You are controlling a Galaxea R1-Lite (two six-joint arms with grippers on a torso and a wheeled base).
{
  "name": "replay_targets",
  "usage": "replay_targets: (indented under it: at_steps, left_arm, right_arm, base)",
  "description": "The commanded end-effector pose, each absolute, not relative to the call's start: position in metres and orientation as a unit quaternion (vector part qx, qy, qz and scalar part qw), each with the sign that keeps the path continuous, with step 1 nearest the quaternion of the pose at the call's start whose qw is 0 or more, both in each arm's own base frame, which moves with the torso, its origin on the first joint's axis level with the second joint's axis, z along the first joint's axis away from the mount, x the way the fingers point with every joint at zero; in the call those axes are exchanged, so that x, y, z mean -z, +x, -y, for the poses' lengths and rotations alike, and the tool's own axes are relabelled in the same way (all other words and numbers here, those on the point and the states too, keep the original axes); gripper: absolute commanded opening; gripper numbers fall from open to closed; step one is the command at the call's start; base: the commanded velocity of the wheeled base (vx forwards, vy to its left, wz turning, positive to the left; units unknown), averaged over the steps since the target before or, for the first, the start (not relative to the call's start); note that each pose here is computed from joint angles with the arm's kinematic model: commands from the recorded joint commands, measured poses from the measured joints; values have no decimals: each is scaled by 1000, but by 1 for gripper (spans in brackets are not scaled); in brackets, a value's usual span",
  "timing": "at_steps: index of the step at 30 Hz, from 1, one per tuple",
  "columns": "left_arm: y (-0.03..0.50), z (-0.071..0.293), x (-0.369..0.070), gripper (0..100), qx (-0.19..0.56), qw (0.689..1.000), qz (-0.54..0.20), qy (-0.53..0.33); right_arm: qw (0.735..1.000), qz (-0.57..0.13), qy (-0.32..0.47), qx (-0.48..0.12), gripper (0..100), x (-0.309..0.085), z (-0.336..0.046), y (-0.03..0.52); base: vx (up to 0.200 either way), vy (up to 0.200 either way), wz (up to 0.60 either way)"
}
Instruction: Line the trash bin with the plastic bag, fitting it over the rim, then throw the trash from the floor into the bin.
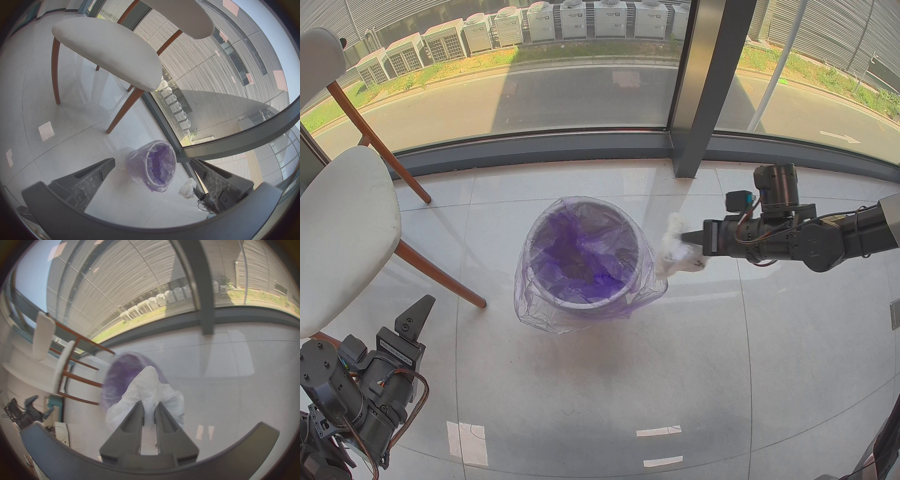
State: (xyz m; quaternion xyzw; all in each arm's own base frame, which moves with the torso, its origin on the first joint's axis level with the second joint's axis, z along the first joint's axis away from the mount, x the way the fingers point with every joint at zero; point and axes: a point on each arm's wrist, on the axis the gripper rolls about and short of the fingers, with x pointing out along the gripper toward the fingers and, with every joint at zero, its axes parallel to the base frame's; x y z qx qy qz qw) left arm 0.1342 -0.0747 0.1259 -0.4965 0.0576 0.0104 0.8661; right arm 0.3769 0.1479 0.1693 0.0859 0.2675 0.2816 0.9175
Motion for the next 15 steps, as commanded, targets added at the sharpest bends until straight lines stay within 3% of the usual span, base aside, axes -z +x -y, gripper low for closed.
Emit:
replay_targets:
  at_steps: [1, 5, 13, 15]
  left_arm:
    - [132, 73, -122, 100, -15, 869, -63, -491]
    - [131, 72, -123, 100, -16, 868, -60, -493]
    - [131, 73, -123, 100, -15, 868, -61, -493]
    - [132, 73, -122, 100, -16, 868, -63, -492]
  right_arm:
    - [893, -189, 97, -397, 0, -199, -234, 345]
    - [906, -25, 122, -405, 0, -210, -273, 371]
    - [905, -15, 127, -406, 0, -212, -275, 374]
    - [905, -30, 120, -408, 0, -186, -285, 378]
  base:
    - [0, 0, 0]
    - [0, 0, 0]
    - [0, 0, 0]
    - [0, 0, 0]
